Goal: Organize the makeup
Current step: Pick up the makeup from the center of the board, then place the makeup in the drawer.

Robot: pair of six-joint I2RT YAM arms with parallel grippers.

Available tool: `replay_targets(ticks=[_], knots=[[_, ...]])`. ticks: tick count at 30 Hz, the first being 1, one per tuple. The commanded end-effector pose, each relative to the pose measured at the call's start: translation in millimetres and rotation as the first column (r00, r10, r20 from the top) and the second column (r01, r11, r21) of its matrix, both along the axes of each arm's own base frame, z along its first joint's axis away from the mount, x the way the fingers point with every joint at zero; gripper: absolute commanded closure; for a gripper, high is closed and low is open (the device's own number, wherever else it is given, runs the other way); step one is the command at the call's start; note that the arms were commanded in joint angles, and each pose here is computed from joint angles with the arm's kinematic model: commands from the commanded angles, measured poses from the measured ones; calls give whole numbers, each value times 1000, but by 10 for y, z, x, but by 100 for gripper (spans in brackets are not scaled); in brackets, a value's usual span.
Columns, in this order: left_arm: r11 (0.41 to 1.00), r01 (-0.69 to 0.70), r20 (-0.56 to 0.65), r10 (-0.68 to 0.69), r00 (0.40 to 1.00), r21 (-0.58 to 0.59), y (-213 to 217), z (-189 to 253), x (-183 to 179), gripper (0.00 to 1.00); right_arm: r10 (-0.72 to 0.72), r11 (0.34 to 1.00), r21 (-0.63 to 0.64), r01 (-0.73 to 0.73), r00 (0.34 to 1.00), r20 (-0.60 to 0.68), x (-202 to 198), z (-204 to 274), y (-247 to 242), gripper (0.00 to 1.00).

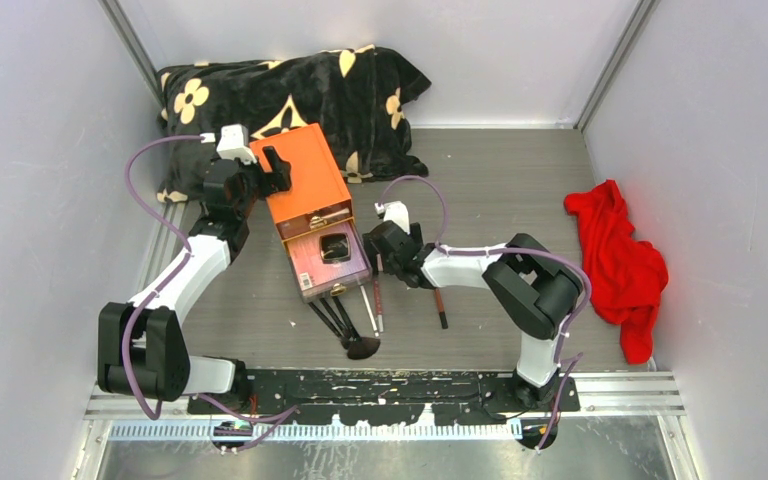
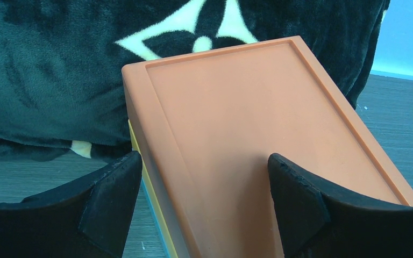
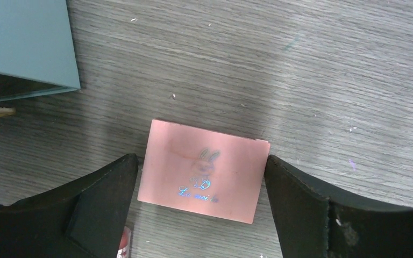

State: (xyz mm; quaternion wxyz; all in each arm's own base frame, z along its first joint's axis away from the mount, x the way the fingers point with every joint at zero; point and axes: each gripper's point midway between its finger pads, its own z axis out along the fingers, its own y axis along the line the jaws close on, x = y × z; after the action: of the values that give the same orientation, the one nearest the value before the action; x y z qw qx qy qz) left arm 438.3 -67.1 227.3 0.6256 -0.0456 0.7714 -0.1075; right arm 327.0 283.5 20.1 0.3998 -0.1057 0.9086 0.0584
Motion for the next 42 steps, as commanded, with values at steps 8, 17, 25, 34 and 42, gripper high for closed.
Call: replay_targets(ticks=[8, 17, 25, 34, 42], knots=[[993, 46, -322, -9, 947, 109, 67, -958, -405, 15, -124, 983, -142, 118, 992, -34, -178, -190, -434, 99], [993, 43, -311, -8, 950, 106, 68, -888, -410, 15, -129, 984, -112, 139, 987, 97, -122, 606, -607, 99], [994, 42, -306, -8, 952, 104, 64, -864, -389, 15, 78, 995, -74, -70, 990, 115, -100, 1753, -292, 99], [993, 36, -307, -1, 952, 109, 78, -854, -384, 15, 265, 957, 71, -283, 945, 192, -282, 2580, 438, 99], [994, 35, -298, -2, 954, 103, 74, -823, -397, 15, 370, 916, 96, -390, 913, 174, -655, 2488, 1063, 99]])
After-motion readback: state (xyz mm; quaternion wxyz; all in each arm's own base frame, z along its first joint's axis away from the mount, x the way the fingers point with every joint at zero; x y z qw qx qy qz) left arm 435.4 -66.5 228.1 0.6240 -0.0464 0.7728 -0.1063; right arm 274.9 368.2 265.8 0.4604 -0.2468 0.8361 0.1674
